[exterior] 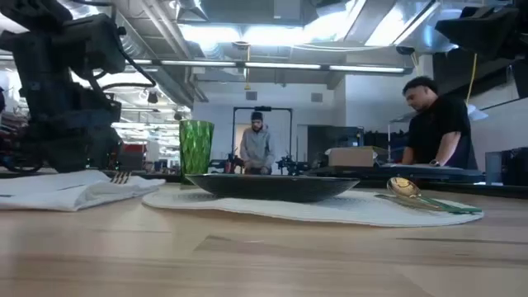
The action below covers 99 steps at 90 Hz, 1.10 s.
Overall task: Set table place
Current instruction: Adjust the white table napkin
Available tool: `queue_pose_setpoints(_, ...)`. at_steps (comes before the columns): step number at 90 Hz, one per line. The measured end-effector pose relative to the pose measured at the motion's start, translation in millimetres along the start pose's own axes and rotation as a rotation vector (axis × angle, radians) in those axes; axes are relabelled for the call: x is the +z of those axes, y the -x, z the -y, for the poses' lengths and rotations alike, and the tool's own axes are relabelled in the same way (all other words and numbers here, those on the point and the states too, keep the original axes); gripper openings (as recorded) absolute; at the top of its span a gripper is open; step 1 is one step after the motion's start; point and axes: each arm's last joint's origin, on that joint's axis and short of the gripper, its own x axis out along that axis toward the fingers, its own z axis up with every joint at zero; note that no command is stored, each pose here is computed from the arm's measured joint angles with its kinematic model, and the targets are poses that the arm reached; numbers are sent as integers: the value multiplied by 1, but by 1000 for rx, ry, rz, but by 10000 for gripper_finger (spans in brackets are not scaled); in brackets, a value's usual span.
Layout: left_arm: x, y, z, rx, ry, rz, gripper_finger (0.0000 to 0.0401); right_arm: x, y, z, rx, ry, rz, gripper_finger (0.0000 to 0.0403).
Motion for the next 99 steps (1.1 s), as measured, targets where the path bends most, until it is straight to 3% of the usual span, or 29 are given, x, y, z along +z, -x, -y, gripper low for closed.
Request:
queue_pose_setpoints(44,0,1,-2,22,-19,-8,0,0,0,0,1,0,-1,0)
queue_pose_setpoints(58,-3,5,-5,63,-7,-89,0,0,0,0,1,0,-1,0)
queue_pose_setpoints(84,-17,10,9,-97,15,-256,0,0,0,0,2,0,-1,0)
queue_pose_setpoints(99,-25,13,20,-176,24,-266,0,0,0,0,2,0,-1,0)
